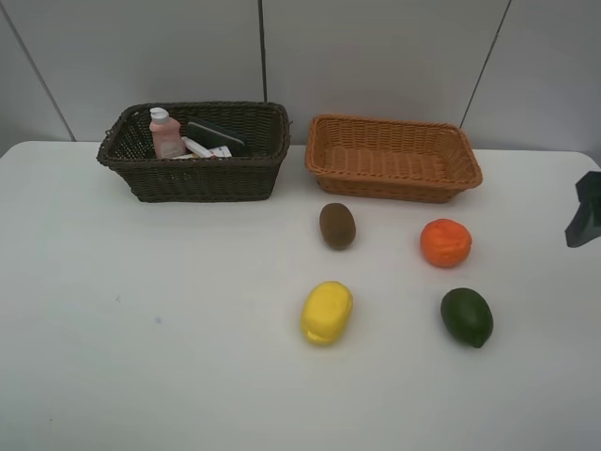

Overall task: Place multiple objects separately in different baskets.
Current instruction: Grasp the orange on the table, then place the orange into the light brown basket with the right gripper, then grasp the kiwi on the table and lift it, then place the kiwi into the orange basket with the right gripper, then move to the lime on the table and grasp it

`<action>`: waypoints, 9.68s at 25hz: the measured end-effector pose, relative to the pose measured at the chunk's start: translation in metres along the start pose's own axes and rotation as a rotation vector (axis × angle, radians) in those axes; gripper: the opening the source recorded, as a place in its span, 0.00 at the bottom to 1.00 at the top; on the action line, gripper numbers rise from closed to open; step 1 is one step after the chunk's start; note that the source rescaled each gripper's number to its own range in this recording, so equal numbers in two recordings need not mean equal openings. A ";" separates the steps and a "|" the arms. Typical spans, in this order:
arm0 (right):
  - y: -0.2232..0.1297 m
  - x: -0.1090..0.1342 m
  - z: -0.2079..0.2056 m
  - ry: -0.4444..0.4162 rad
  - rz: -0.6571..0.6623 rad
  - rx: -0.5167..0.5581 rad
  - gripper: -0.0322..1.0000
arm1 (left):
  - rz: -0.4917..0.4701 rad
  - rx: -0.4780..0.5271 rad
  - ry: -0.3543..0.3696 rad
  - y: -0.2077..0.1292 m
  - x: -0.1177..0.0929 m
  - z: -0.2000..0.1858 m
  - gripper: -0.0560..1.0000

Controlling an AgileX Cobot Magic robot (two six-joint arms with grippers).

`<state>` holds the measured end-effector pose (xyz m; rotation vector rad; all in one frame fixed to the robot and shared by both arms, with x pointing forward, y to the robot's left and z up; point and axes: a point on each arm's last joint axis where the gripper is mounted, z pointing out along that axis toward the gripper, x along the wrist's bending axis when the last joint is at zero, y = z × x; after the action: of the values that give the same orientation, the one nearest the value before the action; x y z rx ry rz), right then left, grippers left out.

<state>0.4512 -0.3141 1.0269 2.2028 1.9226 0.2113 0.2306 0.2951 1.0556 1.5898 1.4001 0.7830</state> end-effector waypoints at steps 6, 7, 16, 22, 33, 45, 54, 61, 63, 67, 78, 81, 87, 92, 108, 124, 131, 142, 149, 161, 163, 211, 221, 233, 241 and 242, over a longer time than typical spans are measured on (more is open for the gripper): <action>0.009 0.011 0.023 0.099 -0.048 0.095 0.96 | 0.006 0.000 0.000 0.000 0.000 0.000 1.00; 0.010 0.013 0.026 0.112 -0.051 0.102 0.96 | 0.006 0.000 0.000 0.000 0.000 0.000 1.00; 0.024 0.049 0.061 0.179 -0.167 0.153 0.96 | 0.006 0.000 0.000 0.000 0.000 0.000 1.00; 0.059 0.083 0.077 0.191 -0.264 0.140 0.96 | 0.006 0.000 0.000 0.000 0.000 0.000 1.00; 0.096 0.100 0.118 0.167 -0.303 0.193 0.96 | 0.006 0.000 0.000 0.000 0.000 0.000 1.00; 0.092 0.104 0.164 0.153 -0.302 0.256 0.96 | 0.006 0.000 0.000 0.000 0.000 0.000 1.00; 0.091 0.104 0.173 0.153 -0.309 0.258 0.96 | 0.006 0.000 0.000 0.000 0.000 0.000 1.00; 0.091 0.104 0.173 0.150 -0.313 0.259 0.62 | 0.006 0.000 0.000 0.000 0.000 0.000 1.00; 0.091 0.104 0.173 0.145 -0.321 0.259 0.53 | 0.006 0.000 0.000 0.000 0.000 0.000 1.00; 0.091 0.102 0.172 0.132 -0.341 0.263 0.53 | 0.006 0.000 0.000 0.000 0.000 0.000 1.00; 0.153 0.111 0.089 0.148 -0.379 0.095 0.53 | 0.006 0.000 0.000 0.000 0.000 0.000 1.00; 0.182 0.117 0.069 0.160 -0.367 -0.029 0.53 | 0.006 0.000 0.000 0.000 0.000 0.000 1.00; 0.233 0.132 0.102 0.132 -0.382 -0.114 0.53 | 0.006 0.000 0.000 0.000 0.000 0.000 1.00; 0.248 0.133 0.139 0.050 -0.371 -0.104 0.63 | 0.006 0.000 0.000 0.000 0.000 0.000 1.00; 0.224 0.144 0.111 0.155 -0.250 0.079 0.96 | 0.006 0.000 0.000 0.000 0.000 0.000 1.00; 0.088 0.259 0.094 0.160 -0.523 0.248 0.96 | -0.004 0.000 -0.008 0.000 -0.001 0.000 1.00; 0.090 0.270 0.111 0.157 -0.541 0.173 0.96 | -0.034 -0.016 -0.053 0.001 -0.005 0.000 1.00; 0.098 0.273 0.148 0.147 -0.550 0.092 0.96 | -0.037 -0.020 -0.056 0.002 -0.005 0.000 1.00; 0.096 0.272 0.174 0.133 -0.546 0.118 0.88 | -0.038 -0.020 -0.056 0.002 -0.005 0.000 1.00; 0.097 0.271 0.162 0.098 -0.593 0.208 0.03 | -0.038 -0.020 -0.056 0.002 -0.005 0.000 1.00; 0.106 0.272 0.144 0.096 -0.593 0.204 0.03 | -0.038 -0.020 -0.056 0.002 -0.005 0.000 1.00; 0.048 0.124 0.067 -0.017 -0.311 0.253 0.96 | -0.039 -0.020 -0.056 0.002 -0.005 0.000 1.00; 0.006 0.115 0.100 0.053 -0.259 0.257 0.96 | -0.039 -0.020 -0.056 0.002 -0.005 0.000 1.00; -0.015 0.108 0.118 0.063 -0.257 0.234 0.96 | -0.039 -0.020 -0.056 0.002 -0.005 0.000 1.00; -0.017 0.110 0.137 0.055 -0.259 0.257 0.96 | -0.040 -0.020 -0.058 0.002 -0.005 0.000 1.00; -0.019 0.110 0.143 0.049 -0.260 0.275 0.96 | -0.040 -0.020 -0.058 0.002 -0.005 0.000 1.00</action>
<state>0.4834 -0.2118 0.8810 2.0873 2.3626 -0.0451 0.2305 0.2900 1.0578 1.5523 1.3741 0.7199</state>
